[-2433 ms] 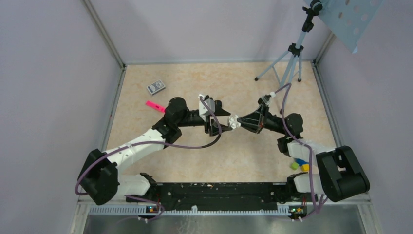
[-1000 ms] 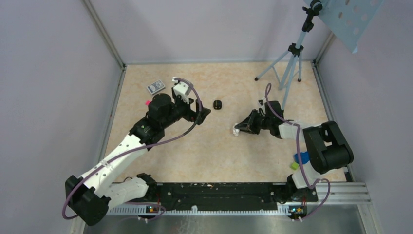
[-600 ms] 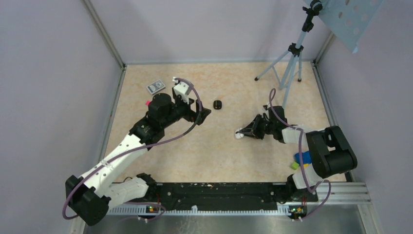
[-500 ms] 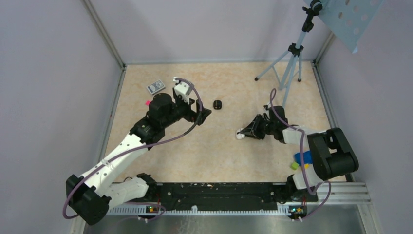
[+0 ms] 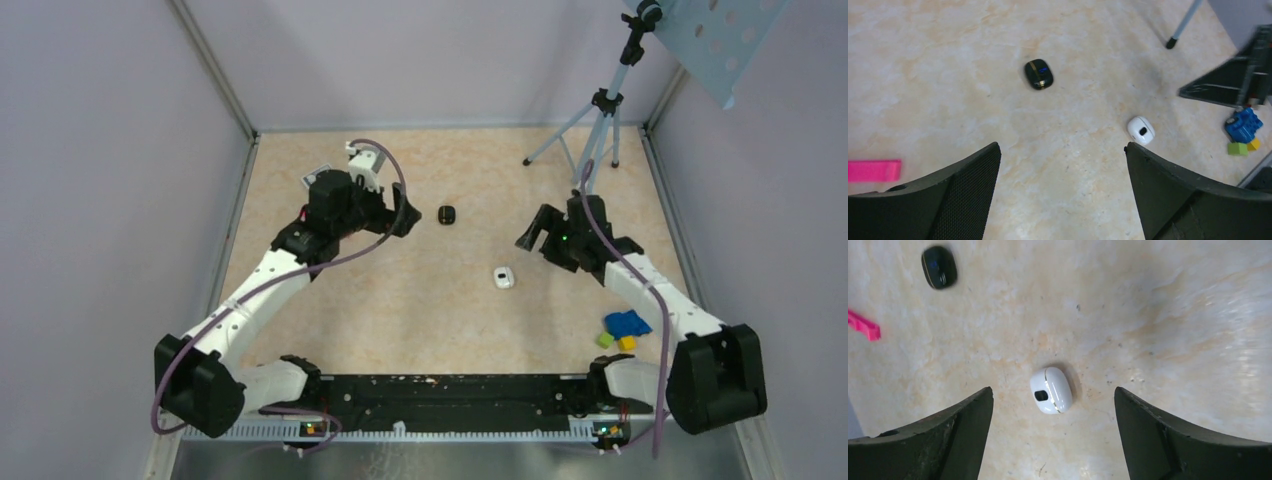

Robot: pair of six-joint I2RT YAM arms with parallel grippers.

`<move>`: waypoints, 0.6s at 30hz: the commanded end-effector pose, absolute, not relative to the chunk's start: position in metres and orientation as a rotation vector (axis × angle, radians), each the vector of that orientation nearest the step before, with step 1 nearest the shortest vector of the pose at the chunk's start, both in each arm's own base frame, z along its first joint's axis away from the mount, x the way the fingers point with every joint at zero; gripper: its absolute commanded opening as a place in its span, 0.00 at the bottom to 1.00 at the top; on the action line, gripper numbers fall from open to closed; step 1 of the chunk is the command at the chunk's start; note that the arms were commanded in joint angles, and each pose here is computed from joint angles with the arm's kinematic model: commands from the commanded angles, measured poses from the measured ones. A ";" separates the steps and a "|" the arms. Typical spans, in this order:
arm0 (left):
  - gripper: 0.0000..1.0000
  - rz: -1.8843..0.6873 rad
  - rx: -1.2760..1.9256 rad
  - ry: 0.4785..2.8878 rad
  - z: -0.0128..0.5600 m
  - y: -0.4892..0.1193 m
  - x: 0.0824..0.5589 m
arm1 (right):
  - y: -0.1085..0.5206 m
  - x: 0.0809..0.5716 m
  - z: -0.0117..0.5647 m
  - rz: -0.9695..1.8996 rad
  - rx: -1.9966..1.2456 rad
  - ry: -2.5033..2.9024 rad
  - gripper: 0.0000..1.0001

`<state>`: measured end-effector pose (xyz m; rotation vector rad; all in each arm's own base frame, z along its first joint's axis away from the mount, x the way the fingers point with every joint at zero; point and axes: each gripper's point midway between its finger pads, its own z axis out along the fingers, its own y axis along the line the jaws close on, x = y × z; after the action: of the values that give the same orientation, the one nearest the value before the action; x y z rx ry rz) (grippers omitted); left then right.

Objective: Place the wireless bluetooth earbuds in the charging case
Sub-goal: Reset both arms

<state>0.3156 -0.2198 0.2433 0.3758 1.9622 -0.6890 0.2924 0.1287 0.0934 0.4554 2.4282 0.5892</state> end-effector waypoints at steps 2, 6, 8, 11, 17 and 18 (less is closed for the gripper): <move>0.99 -0.590 0.127 2.035 0.248 -0.164 0.340 | 0.045 0.284 0.146 0.061 0.532 2.304 0.88; 0.99 -0.411 0.001 2.033 0.248 -0.125 0.344 | -0.006 0.257 0.157 -0.235 0.617 2.227 0.89; 0.99 -0.335 -0.076 2.022 0.248 -0.108 0.343 | -0.017 0.247 0.157 -0.291 0.634 2.199 0.89; 0.99 -0.309 -0.111 2.022 0.245 -0.100 0.338 | -0.021 0.237 0.156 -0.286 0.650 2.169 0.89; 0.99 -0.308 -0.201 2.064 0.232 -0.096 0.332 | -0.022 0.236 0.175 -0.208 0.687 2.053 0.89; 0.99 -0.313 -0.208 2.061 0.232 -0.096 0.331 | -0.023 0.236 0.177 -0.202 0.693 2.039 0.89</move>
<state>0.3348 -0.1045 0.2361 -0.1162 2.0592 -0.3288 0.2349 -0.0112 0.1587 0.6479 2.1423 -0.1840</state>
